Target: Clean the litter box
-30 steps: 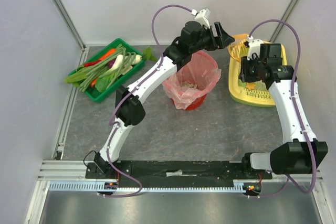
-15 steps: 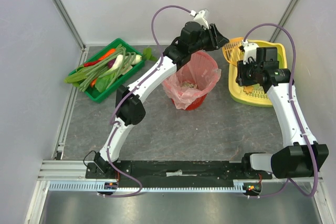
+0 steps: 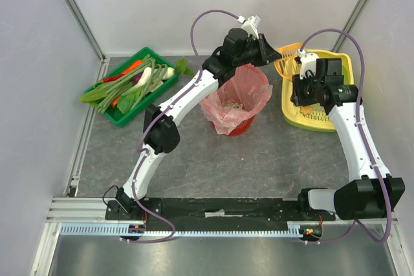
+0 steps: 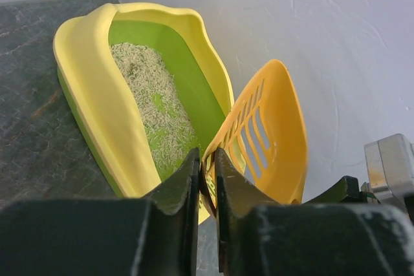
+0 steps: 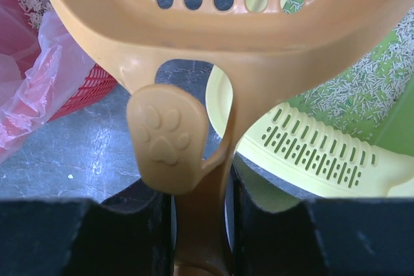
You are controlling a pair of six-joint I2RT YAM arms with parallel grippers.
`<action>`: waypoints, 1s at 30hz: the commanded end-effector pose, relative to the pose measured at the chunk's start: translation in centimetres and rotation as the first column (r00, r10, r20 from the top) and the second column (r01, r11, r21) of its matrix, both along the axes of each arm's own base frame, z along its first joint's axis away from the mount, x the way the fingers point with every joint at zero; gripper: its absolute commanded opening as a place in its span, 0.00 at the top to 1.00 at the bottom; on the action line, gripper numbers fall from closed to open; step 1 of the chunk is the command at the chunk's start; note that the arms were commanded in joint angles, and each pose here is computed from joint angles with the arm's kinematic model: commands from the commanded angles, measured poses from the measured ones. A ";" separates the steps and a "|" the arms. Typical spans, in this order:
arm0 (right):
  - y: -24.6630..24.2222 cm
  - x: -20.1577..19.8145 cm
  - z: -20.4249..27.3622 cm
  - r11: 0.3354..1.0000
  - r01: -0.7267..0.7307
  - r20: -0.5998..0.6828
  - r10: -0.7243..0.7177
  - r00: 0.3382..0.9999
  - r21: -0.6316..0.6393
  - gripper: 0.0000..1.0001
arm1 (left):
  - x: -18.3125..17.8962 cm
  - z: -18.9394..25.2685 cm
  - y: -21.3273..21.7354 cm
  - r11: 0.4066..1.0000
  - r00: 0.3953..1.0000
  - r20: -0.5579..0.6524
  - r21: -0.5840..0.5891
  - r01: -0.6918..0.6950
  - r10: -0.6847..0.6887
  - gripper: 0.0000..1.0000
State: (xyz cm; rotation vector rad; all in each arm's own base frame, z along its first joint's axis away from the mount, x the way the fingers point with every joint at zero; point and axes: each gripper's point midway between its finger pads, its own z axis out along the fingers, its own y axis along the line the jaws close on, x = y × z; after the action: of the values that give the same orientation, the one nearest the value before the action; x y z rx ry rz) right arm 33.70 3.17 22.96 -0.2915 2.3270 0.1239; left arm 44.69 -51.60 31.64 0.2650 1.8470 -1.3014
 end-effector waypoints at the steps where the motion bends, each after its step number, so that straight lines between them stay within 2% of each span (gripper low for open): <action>1: 0.2 0.8 0.7 1.000 0.007 0.049 -0.007 0.999 0.009 0.99 | -1.0 0.8 -0.6 0.997 0.998 -0.012 -0.044 0.061 -0.062 0.91; 4: 0.2 0.5 0.5 1.000 0.016 0.044 -0.017 0.999 0.014 0.89 | -0.9 0.9 -0.4 0.997 0.998 -0.042 -0.060 0.049 -0.052 0.98; 9: -0.2 -0.6 -0.2 0.999 0.038 0.039 -0.038 0.999 0.004 0.71 | 0.0 1.0 0.7 0.998 0.996 -0.092 -0.055 -0.004 -0.001 0.98; 13: -0.3 -1.2 -0.3 0.999 0.034 0.040 -0.034 0.999 0.000 0.62 | 0.7 0.9 1.6 0.998 0.992 -0.116 -0.042 -0.051 0.045 0.98; 15: -0.3 -1.2 0.1 1.000 0.031 0.054 -0.031 0.998 -0.002 0.50 | 0.7 0.7 1.8 0.997 0.988 -0.143 -0.031 -0.067 0.062 0.98; 24: -0.3 -1.0 1.4 0.999 0.032 0.103 -0.031 0.994 -0.013 0.35 | 1.2 0.9 2.8 0.994 0.985 -0.132 0.007 -0.111 0.111 0.98; 30: -0.8 -1.2 2.2 0.996 0.034 0.128 -0.022 0.992 -0.085 0.31 | 1.4 0.8 3.0 0.992 0.982 -0.138 0.011 -0.125 0.125 0.98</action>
State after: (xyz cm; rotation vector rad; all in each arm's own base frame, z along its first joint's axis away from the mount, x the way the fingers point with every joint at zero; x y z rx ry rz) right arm 32.10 2.91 22.95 -0.2718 2.2876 0.0732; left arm 46.21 -49.12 28.32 0.0823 2.0282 -1.2308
